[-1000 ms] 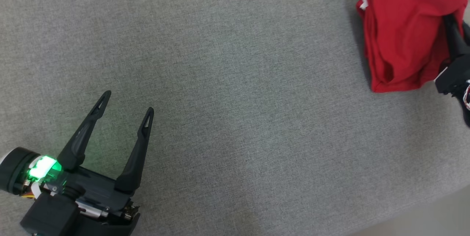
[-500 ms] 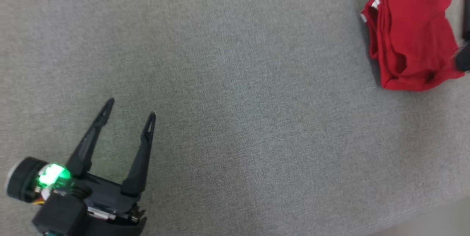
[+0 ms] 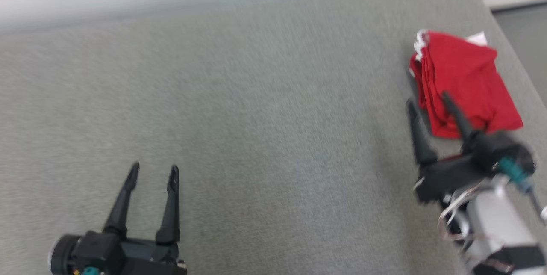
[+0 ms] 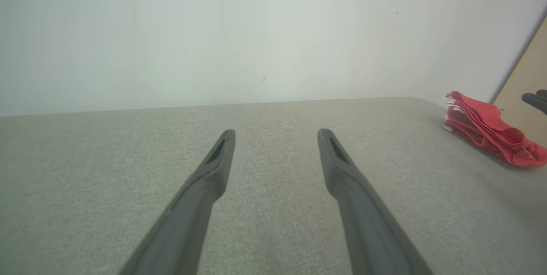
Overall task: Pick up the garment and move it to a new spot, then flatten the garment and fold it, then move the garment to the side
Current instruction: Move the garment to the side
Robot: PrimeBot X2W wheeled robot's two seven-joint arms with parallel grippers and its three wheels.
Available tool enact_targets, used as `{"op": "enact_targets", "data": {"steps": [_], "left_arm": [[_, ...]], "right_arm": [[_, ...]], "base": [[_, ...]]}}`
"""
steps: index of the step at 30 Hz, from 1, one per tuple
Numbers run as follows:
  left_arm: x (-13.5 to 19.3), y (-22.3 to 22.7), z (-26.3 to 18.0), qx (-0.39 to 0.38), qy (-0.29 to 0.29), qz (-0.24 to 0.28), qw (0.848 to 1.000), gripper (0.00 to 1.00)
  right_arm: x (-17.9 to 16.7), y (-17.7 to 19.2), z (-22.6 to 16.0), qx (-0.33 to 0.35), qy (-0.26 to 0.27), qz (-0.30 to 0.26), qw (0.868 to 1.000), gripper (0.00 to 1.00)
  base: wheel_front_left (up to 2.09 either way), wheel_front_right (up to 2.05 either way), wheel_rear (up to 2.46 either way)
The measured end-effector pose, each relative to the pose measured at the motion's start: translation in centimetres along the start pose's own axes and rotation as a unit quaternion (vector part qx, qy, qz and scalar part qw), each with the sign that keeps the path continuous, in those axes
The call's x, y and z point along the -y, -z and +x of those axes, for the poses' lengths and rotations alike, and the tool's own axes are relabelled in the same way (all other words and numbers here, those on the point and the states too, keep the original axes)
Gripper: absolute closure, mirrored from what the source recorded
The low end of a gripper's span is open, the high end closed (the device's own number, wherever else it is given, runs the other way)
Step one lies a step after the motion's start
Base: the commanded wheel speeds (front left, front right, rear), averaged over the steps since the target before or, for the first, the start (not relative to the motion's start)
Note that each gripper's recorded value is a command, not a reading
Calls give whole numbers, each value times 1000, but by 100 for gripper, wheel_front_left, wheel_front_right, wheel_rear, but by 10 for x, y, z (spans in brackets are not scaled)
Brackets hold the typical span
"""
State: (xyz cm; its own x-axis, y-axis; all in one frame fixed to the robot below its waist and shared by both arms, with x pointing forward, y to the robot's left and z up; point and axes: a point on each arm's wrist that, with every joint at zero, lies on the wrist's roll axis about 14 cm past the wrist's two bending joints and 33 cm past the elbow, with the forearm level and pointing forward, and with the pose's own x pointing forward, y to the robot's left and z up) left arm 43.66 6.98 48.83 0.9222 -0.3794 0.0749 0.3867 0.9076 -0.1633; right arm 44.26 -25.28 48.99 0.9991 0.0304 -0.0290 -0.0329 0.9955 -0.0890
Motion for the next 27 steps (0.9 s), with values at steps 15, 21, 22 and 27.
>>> {"op": "enact_targets", "data": {"steps": [15,21,22,27], "left_arm": [[1,-54,-49,58,-50,35,996,0],[-10,-66,-81,75,-91,43,992,0],[-12,-66,-86,74,-98,44,991,0],[-16,-62,-111,69,-110,47,990,0]], "right_arm": [[-64,-66,-68,121,-31,55,991,0],[-69,-86,-98,159,-32,83,983,0],[-67,-88,-102,163,-30,88,982,0],[-67,-81,-122,157,-28,85,984,0]], "base": [[0,0,0],[0,0,0],[0,0,0],[0,0,0]]}}
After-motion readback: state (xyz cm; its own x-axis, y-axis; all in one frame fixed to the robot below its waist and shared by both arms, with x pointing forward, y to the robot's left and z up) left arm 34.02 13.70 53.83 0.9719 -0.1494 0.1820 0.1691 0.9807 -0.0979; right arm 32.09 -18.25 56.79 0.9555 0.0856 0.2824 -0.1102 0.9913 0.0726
